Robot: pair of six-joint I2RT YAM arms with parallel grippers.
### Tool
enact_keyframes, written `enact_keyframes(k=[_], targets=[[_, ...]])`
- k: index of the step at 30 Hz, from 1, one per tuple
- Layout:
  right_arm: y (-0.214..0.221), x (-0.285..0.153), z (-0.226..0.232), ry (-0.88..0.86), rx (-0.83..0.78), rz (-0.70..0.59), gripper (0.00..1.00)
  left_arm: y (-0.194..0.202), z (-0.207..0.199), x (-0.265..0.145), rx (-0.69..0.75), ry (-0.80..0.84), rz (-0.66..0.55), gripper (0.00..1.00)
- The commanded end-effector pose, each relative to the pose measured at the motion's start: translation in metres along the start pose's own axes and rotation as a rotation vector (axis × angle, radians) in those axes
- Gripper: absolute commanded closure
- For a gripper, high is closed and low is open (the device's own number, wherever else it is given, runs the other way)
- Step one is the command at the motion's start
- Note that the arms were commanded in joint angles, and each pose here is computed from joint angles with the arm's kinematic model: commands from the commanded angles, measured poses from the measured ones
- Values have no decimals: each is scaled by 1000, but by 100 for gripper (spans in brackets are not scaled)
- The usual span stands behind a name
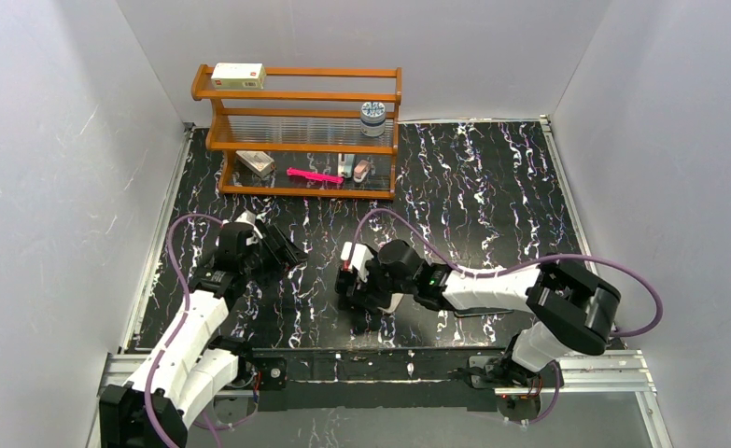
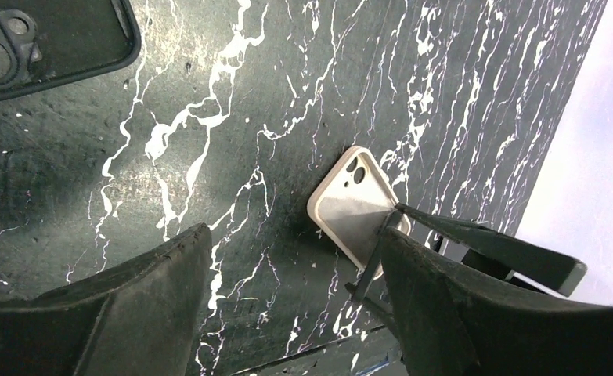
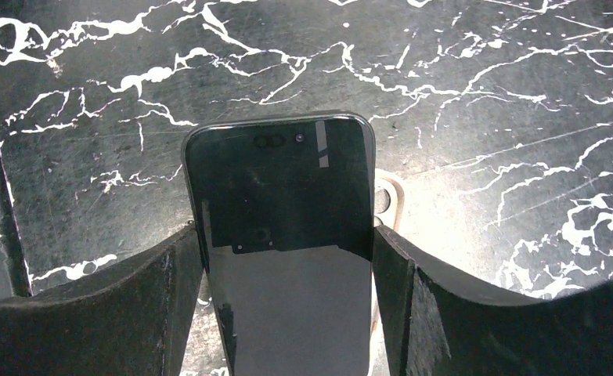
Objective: Put the phone into the phone case
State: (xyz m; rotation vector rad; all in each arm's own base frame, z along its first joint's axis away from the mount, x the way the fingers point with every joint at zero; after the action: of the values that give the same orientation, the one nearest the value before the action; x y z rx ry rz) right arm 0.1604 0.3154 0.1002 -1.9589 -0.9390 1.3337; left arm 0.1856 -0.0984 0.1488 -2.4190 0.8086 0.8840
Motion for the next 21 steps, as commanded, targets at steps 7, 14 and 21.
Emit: enact_keyframes(k=[7,14,21], targets=[[-24,-14,-10,121,43,-175,54,16,6,25,-72,114,97,52],[-23,-19,-11,146,46,-195,55,21,1,42,-111,210,90,62],[-22,-23,-13,169,52,-203,56,30,-10,58,-49,296,71,63]])
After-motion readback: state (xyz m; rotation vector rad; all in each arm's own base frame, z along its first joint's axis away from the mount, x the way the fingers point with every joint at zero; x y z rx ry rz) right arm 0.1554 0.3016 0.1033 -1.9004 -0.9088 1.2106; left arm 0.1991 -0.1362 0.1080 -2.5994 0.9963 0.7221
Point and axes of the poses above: each gripper's point midway between its finger pads, its own x axis out along the fingers, its own z axis along the line the jaws close on, y = z × x, the point moved 6 cm from there along -x, back along the fingers, and after that the axes turned 15 degrees about -x, right-handed, at the moved point
